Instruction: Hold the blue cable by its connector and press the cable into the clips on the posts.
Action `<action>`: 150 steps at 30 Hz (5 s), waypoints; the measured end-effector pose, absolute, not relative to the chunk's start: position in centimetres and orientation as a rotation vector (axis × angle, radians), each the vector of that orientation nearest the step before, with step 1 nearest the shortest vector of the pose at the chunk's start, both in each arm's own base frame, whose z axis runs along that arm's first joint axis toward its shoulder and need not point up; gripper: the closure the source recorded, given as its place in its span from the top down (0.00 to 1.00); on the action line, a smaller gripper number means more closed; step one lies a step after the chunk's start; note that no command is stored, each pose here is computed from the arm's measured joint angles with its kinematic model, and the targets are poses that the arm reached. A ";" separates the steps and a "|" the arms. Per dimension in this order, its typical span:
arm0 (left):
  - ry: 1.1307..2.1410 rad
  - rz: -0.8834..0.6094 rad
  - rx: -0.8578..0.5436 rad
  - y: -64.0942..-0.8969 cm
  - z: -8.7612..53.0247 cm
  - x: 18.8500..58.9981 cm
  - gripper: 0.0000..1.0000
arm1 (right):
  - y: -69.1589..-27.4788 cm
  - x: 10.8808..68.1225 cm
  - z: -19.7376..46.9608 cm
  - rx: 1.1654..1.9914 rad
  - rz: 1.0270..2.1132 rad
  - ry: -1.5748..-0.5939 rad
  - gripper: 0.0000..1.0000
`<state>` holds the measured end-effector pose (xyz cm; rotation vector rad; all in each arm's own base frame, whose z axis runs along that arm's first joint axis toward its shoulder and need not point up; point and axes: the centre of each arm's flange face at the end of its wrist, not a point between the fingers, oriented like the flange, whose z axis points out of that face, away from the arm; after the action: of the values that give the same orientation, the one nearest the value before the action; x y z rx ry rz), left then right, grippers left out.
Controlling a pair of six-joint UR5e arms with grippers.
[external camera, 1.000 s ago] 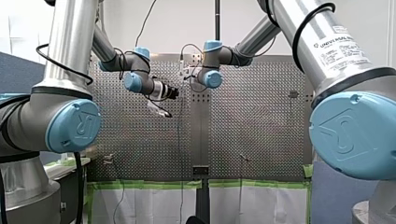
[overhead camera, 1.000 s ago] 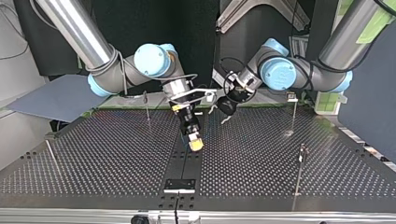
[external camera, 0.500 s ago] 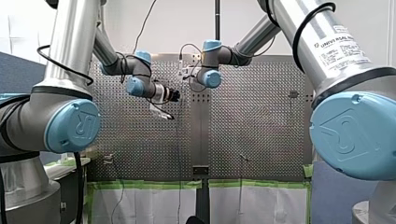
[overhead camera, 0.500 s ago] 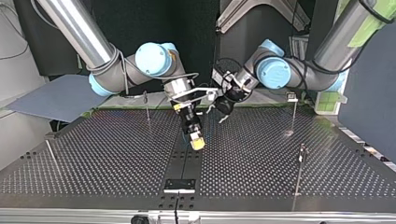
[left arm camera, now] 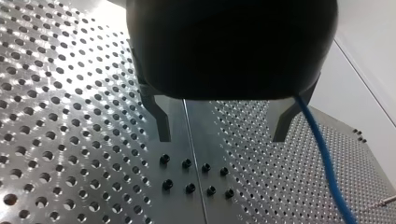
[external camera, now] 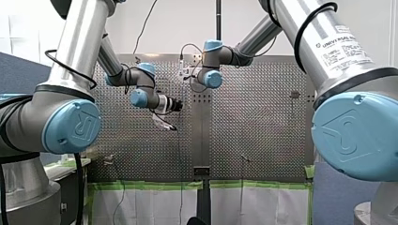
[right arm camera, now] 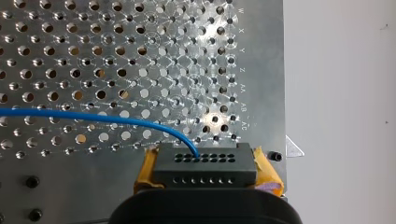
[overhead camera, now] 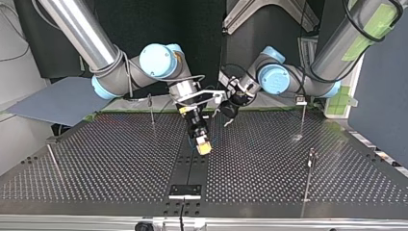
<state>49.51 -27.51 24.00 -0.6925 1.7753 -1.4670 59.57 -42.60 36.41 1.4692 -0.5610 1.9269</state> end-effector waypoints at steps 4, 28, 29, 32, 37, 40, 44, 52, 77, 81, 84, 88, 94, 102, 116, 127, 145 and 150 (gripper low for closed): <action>1.767 -1.449 -0.686 -27.4 23.9 49.6 1.00 | -42.6 59.6 36.4 1.470 1.927 -0.561 0.00; 1.608 -1.259 -0.499 -25.8 30.2 49.2 0.17 | -42.6 59.6 36.4 1.470 1.927 -0.560 0.00; 1.608 -1.255 -0.491 -25.9 30.2 49.1 0.10 | -42.5 59.6 36.4 1.471 1.928 -0.560 0.00; 1.601 -1.242 -0.463 -26.1 30.3 48.9 0.01 | -42.5 59.7 36.4 1.473 1.929 -0.559 0.00; 1.572 -1.221 -0.407 -26.5 30.4 49.0 0.01 | -42.4 59.7 36.4 1.475 1.928 -0.558 0.00; 1.553 -1.230 -0.398 -26.5 30.4 49.0 0.01 | -42.4 59.7 36.4 1.475 1.928 -0.558 0.00; 1.523 -1.249 -0.409 -26.3 30.6 49.3 0.01 | -42.3 59.7 36.4 1.476 1.928 -0.558 0.00; 1.452 -1.223 -0.454 -25.1 30.5 50.0 0.01 | -42.6 59.5 36.3 1.477 1.924 -0.562 0.00; 1.357 -0.913 -0.471 -21.7 31.1 47.2 0.01 | -42.0 59.7 36.0 1.513 1.917 -0.559 0.00; 1.332 -0.861 -0.470 -21.0 31.8 46.1 0.01 | -41.9 59.8 36.0 1.523 1.921 -0.554 0.00; 1.309 -0.825 -0.468 -20.6 32.4 45.4 0.01 | -41.8 59.8 35.9 1.530 1.925 -0.548 0.00; 1.279 -0.777 -0.466 -20.0 33.1 44.6 0.01 | -41.6 60.0 35.9 1.553 1.936 -0.528 0.00; 1.274 -0.689 -0.477 -19.2 32.6 43.9 0.01 | -41.2 60.3 35.9 1.584 1.961 -0.484 0.00; 1.292 -0.582 -0.496 -18.2 31.7 42.8 0.01 | -40.7 60.4 36.3 1.609 1.982 -0.449 0.00; 1.304 -0.429 -0.551 -16.6 32.6 40.7 0.01 | -39.2 60.3 38.4 1.615 2.013 -0.408 0.00; 1.257 -0.361 -0.619 -15.3 36.2 38.8 0.01 | -39.1 60.6 38.1 1.621 2.016 -0.410 0.00; 1.211 -0.293 -0.650 -13.9 39.1 39.2 0.01 | -38.8 61.2 39.8 1.587 2.052 -0.369 0.00; 1.246 -0.276 -0.625 -13.9 38.1 40.7 0.01 | -38.6 61.5 40.5 1.574 2.064 -0.357 0.00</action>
<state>40.72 -13.94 38.14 -0.6246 1.2465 -0.2764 61.48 -38.60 40.51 1.5745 -0.3573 2.0639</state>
